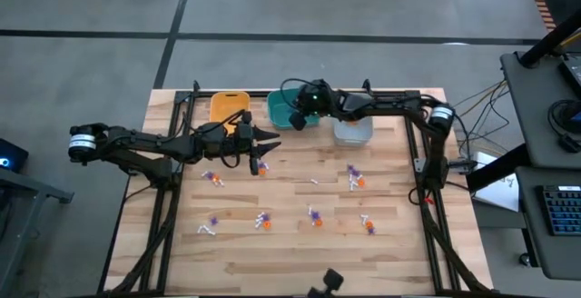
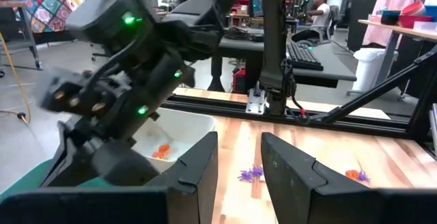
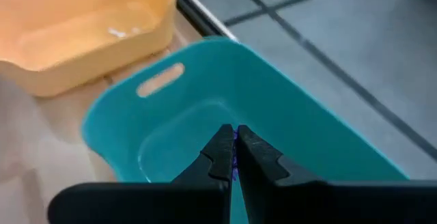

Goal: Sort Halloween decoration
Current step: Put the violet spider toy into the blue green bin, then put the orange pumpkin toy into the gray bin

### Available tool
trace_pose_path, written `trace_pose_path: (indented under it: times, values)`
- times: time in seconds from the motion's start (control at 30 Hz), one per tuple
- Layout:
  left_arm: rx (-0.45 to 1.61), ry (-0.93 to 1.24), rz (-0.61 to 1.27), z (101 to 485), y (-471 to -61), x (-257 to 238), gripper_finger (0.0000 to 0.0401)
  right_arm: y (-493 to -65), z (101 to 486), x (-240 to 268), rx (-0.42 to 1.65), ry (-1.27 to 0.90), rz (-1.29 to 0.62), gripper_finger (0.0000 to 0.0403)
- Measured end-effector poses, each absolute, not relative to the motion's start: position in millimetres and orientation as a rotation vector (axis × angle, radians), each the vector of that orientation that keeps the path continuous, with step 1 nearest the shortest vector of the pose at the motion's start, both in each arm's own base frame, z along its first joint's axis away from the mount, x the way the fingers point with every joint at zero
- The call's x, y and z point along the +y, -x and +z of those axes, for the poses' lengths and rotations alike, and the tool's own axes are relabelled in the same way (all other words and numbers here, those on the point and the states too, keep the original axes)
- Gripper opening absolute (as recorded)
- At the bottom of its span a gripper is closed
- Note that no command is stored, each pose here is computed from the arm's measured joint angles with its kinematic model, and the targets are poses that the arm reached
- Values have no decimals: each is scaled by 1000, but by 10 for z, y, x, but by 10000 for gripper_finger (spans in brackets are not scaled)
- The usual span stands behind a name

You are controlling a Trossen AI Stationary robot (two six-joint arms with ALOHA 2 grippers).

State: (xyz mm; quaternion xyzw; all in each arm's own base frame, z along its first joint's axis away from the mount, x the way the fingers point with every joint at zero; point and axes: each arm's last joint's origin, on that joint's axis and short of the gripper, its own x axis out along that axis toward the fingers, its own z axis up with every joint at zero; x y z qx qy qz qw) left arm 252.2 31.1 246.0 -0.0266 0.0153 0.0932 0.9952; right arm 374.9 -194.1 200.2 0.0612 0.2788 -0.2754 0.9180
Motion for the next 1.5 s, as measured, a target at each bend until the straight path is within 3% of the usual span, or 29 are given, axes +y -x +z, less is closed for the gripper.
trace_pose_path:
  times: [0.57,0.93,1.1,1.5]
  values:
    - [67,68,189,2422,-2519,312,95,-3855,2006,-2006,623,-139,-576,14]
    - [75,85,190,2412,-2518,312,95,-3849,2024,-2002,615,-153,-579,110]
    - [105,128,193,2378,-2515,310,95,-3811,2157,-1952,603,-163,-540,135]
    - [378,365,257,2234,-2493,308,95,-3599,2653,-1556,659,-131,-462,124]
